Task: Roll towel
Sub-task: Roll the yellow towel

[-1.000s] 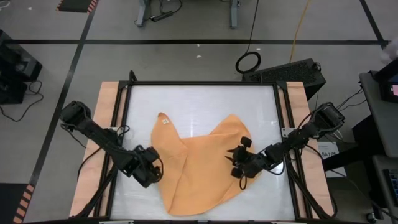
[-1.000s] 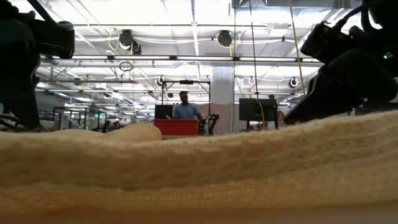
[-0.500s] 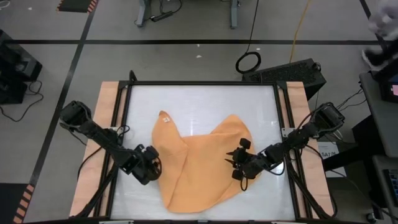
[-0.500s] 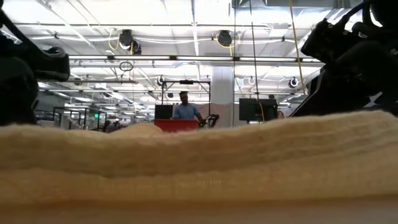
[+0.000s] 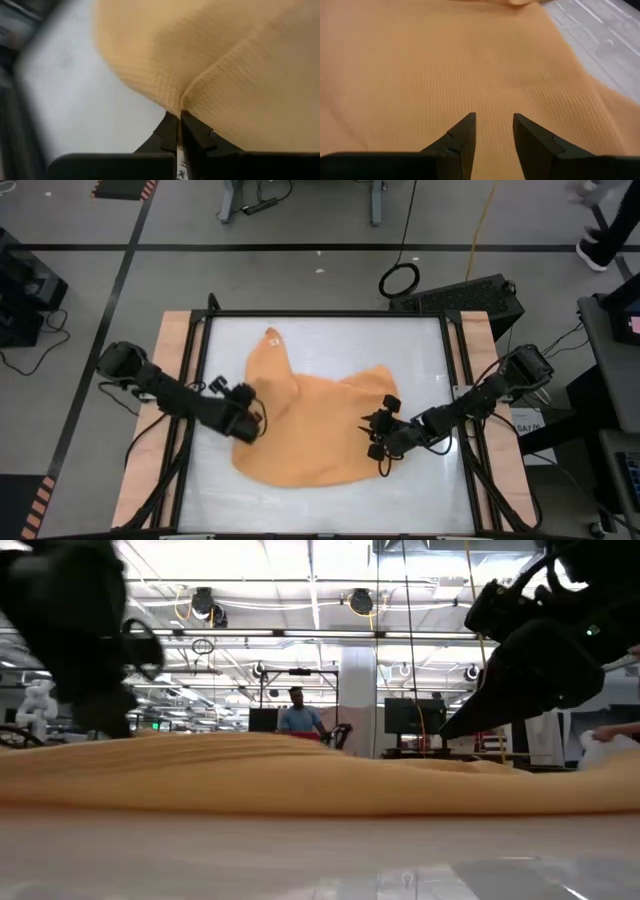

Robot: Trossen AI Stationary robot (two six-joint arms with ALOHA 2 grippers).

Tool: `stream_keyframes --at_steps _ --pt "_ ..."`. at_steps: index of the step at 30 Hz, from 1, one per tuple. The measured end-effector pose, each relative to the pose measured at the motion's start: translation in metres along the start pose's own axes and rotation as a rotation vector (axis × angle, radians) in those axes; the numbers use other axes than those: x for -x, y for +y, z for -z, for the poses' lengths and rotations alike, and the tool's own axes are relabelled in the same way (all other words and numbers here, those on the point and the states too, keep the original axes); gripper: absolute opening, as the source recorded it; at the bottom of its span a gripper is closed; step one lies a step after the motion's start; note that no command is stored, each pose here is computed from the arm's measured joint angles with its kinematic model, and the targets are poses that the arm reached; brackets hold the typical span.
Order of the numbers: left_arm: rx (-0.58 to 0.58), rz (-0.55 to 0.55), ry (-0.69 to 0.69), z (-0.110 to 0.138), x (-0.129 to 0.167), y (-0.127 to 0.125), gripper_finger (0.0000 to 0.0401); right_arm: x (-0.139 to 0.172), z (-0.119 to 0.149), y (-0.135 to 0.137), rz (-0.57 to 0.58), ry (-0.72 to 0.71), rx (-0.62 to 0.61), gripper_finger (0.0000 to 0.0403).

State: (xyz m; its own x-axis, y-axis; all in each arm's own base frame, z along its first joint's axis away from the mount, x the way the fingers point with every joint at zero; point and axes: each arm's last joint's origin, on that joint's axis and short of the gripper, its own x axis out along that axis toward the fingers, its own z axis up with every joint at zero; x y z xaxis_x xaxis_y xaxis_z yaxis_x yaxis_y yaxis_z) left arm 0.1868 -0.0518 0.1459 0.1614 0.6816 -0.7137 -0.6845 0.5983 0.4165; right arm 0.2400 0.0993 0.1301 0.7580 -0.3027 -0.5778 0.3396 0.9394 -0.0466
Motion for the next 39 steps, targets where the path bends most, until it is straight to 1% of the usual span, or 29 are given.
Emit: stream_keyframes --at_steps 3,8,11,14,19,22,25,28,31,34,35,37,39 --pt "-0.019 -0.094 -0.080 -0.028 -0.003 0.006 0.0009 -0.001 0.003 -0.003 -0.007 0.055 -0.028 0.0121" --pt "-0.080 -0.228 -0.184 -0.080 -0.010 0.018 0.0010 -0.001 0.007 -0.001 -0.138 0.170 -0.113 0.0121" --pt "-0.122 -0.282 -0.206 -0.107 -0.019 0.026 0.0010 0.000 0.009 0.001 -0.182 0.210 -0.177 0.0121" --pt "-0.146 -0.287 -0.228 -0.128 -0.029 0.032 0.0010 0.002 0.010 0.004 -0.192 0.218 -0.208 0.0121" --pt "-0.154 -0.156 -0.288 -0.154 -0.040 0.037 0.0010 -0.001 0.014 0.006 -0.185 0.229 -0.224 0.0121" --pt "-0.129 -0.108 -0.307 -0.160 -0.043 0.039 0.0011 -0.007 0.016 0.007 -0.144 0.190 -0.222 0.0121" --pt "-0.135 -0.110 -0.298 -0.159 -0.044 0.040 0.0011 -0.013 0.019 0.007 -0.095 0.149 -0.214 0.0120" --pt "-0.140 -0.111 -0.295 -0.159 -0.044 0.040 0.0011 -0.024 0.022 0.008 -0.096 0.143 -0.225 0.0104" --pt "-0.148 -0.107 -0.290 -0.158 -0.044 0.040 0.0011 -0.034 0.023 0.015 -0.183 0.132 -0.246 0.0068" --pt "-0.193 -0.066 -0.282 -0.158 -0.044 0.039 0.0011 -0.041 0.024 0.022 -0.302 0.116 -0.266 0.0021" --pt "-0.209 -0.058 -0.281 -0.157 -0.044 0.038 0.0012 -0.043 0.023 0.025 -0.331 0.107 -0.268 0.0011" --pt "-0.223 -0.051 -0.285 -0.157 -0.043 0.036 0.0022 -0.045 0.021 0.030 -0.367 0.091 -0.269 0.0007" --pt "-0.230 -0.042 -0.291 -0.156 -0.037 0.039 0.0049 -0.048 0.017 0.034 -0.376 0.082 -0.273 0.0014"
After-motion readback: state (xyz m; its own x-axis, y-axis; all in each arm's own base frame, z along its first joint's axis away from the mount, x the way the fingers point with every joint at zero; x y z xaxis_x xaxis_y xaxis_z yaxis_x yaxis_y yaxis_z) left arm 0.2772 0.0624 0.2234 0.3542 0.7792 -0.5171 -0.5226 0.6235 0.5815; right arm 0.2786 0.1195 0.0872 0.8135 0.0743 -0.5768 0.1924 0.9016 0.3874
